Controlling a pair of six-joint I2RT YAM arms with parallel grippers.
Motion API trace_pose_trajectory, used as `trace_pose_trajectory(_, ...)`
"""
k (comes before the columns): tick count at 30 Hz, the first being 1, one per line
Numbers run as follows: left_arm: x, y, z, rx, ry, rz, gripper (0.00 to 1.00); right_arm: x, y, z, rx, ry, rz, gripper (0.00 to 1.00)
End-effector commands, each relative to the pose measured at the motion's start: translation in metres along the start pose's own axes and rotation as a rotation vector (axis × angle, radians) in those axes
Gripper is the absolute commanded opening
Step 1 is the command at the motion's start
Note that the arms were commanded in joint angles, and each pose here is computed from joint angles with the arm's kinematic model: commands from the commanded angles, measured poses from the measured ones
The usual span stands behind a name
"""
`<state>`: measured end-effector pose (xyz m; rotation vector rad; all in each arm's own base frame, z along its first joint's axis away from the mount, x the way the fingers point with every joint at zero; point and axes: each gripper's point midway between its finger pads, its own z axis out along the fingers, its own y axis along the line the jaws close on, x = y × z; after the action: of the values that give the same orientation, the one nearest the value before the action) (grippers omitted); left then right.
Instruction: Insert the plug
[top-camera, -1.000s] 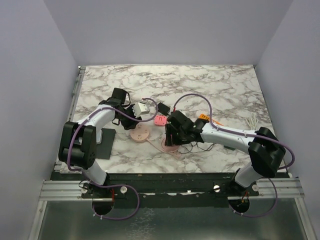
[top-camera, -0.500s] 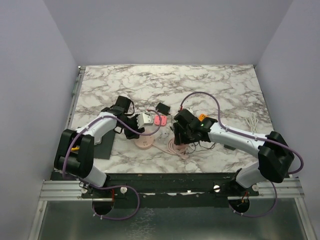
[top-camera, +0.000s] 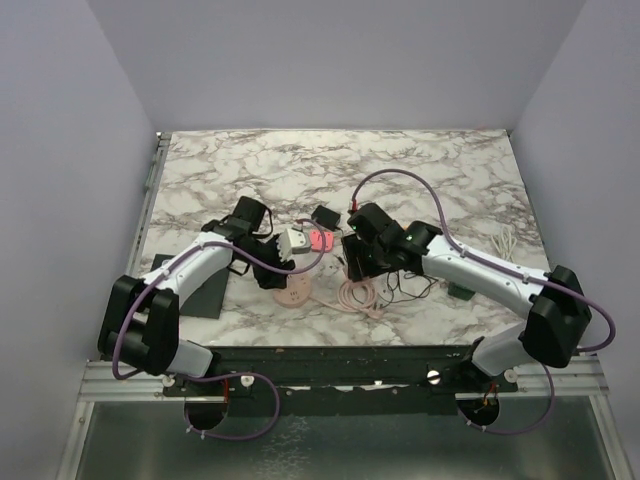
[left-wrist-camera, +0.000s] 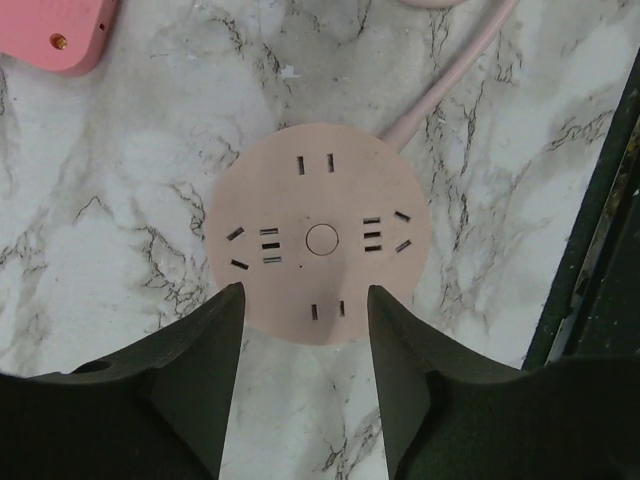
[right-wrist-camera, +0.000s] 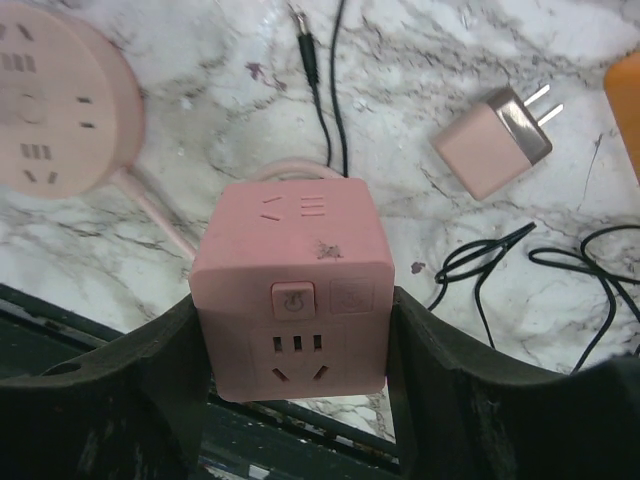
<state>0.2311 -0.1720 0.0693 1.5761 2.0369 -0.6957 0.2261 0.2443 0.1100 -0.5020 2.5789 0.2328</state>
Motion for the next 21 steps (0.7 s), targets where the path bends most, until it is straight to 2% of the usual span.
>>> trace_pose_trajectory(1,-0.036,0.000,-0.018,-0.021,-0.087,-0.098,0.60,-0.027,0.021,-0.032,-0.118,-0.071,-0.010,0.01)
trace_pose_trajectory(5,-0.053,0.017,-0.038,-0.103,-0.121,-0.081,0.96,-0.030,0.052,-0.034,-0.272,-0.082,0.070,0.01)
trace_pose_trajectory(6,-0.055,0.023,-0.041,-0.129,-0.119,-0.091,0.99,-0.026,0.059,-0.032,-0.304,-0.067,0.087,0.01)
trace_pose_trajectory(13,-0.054,0.054,-0.054,-0.210,-0.040,-0.188,0.99,0.023,0.091,-0.008,-0.355,0.070,0.055,0.01)
trace_pose_trajectory(16,-0.052,0.064,-0.058,-0.240,-0.002,-0.183,0.99,0.044,0.085,-0.003,-0.350,0.121,0.053,0.01)
trace_pose_trajectory(21,-0.045,0.057,-0.054,-0.214,0.002,-0.124,0.99,0.066,0.064,0.001,-0.269,0.160,0.057,0.01)
